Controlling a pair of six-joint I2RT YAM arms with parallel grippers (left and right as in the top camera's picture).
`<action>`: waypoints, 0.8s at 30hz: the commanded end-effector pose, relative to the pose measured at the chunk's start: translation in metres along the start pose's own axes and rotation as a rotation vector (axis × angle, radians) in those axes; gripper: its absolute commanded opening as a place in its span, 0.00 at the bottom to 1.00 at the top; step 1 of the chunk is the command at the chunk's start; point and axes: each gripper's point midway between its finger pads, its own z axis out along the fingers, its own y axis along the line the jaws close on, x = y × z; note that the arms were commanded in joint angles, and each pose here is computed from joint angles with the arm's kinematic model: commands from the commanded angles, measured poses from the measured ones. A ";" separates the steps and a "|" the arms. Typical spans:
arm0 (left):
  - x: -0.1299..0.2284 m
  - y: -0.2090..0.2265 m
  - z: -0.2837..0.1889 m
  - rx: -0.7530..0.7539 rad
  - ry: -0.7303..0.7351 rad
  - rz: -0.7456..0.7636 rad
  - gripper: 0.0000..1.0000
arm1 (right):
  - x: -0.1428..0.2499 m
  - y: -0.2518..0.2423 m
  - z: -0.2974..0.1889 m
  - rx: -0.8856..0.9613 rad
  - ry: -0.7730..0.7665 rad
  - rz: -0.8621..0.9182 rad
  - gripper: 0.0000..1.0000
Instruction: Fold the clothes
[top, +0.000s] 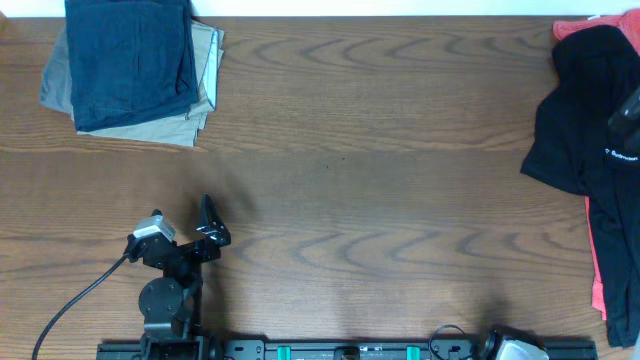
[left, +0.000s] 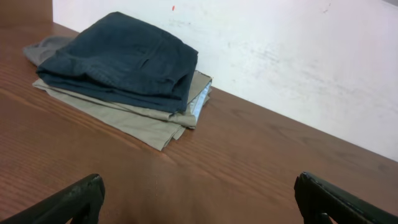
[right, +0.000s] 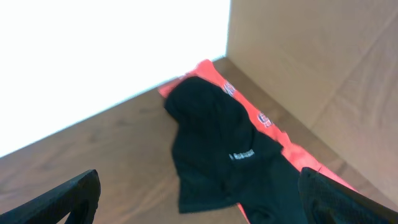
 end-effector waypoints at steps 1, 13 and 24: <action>0.014 0.012 0.002 -0.045 0.027 0.014 0.98 | -0.011 0.014 -0.036 -0.080 -0.080 0.002 0.98; 0.014 0.012 0.002 -0.045 0.027 0.014 0.98 | -0.017 0.033 -0.146 -0.364 -0.284 -0.003 0.99; 0.014 0.012 0.002 -0.045 0.027 0.014 0.98 | 0.063 0.030 -0.144 -0.443 -0.128 -0.084 0.99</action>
